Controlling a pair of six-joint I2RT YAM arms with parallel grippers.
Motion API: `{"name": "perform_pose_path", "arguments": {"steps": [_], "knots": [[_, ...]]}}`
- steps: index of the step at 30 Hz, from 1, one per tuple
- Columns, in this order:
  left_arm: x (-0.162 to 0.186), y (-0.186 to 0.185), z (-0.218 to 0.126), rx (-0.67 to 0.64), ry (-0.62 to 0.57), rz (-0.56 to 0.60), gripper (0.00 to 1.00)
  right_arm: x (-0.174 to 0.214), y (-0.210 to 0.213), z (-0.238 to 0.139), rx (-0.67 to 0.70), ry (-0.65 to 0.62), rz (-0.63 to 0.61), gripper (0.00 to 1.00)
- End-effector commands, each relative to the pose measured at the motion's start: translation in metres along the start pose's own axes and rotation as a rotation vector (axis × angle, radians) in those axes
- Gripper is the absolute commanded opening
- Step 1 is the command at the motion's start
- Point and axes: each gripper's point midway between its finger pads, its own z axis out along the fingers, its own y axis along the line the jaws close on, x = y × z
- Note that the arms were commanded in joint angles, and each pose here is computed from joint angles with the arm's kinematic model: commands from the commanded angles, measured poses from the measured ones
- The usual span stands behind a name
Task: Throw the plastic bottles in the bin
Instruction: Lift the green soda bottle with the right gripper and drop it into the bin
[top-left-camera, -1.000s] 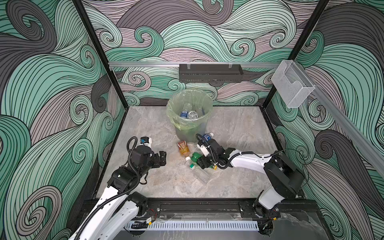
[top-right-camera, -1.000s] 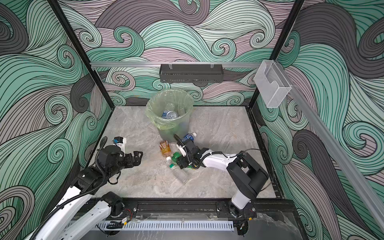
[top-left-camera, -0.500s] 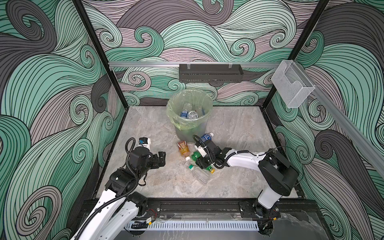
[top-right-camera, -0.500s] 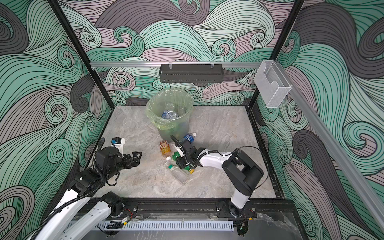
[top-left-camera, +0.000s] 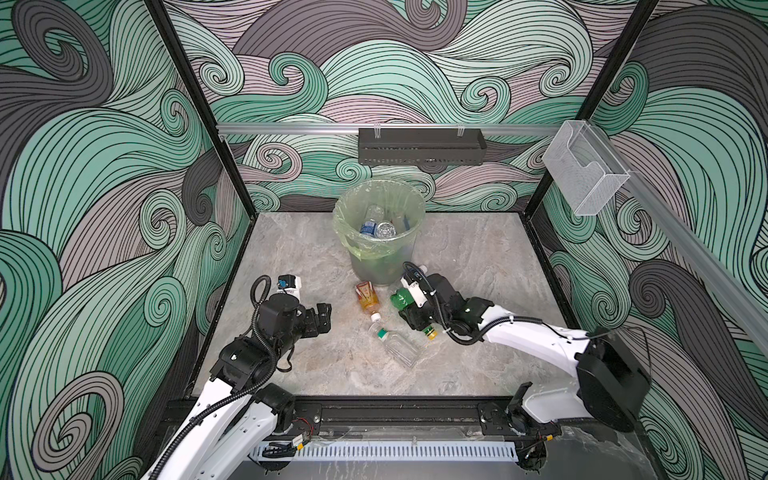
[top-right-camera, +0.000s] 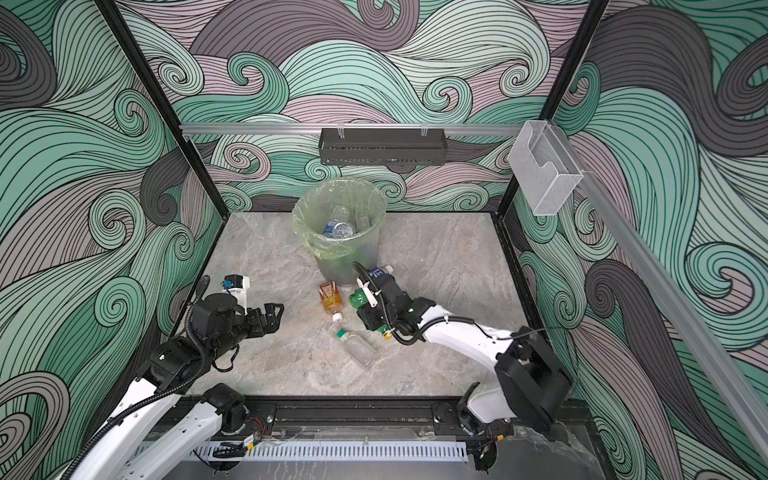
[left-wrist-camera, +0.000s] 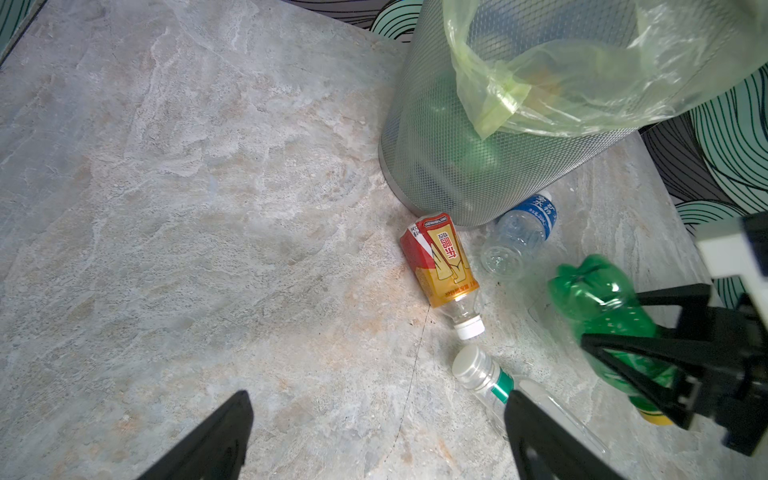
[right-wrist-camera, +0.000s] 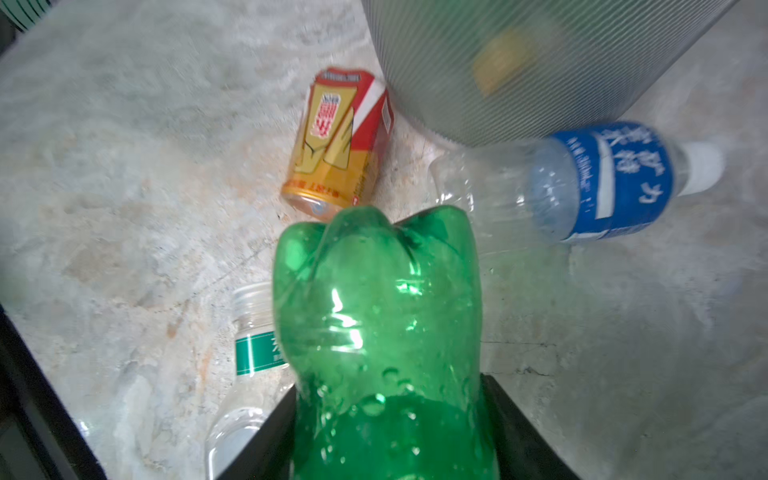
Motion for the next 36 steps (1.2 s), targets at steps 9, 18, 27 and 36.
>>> {"name": "perform_pose_path", "arguments": {"steps": [9, 18, 27, 36], "knots": [[-0.004, 0.0, 0.001, -0.009, 0.002, 0.008, 0.96, -0.033, -0.025, -0.097, 0.08, -0.227, 0.024, 0.55], [-0.01, -0.002, 0.0, -0.006, -0.024, 0.008, 0.96, -0.033, -0.034, -0.132, 0.097, -0.336, 0.076, 0.55], [-0.009, -0.003, 0.0, -0.005, -0.012, 0.011, 0.95, -0.035, -0.038, -0.144, 0.104, -0.378, 0.107, 0.54], [-0.017, -0.005, -0.005, -0.003, -0.032, 0.019, 0.95, -0.156, -0.035, -0.169, 0.074, -0.479, 0.015, 0.54]]}}
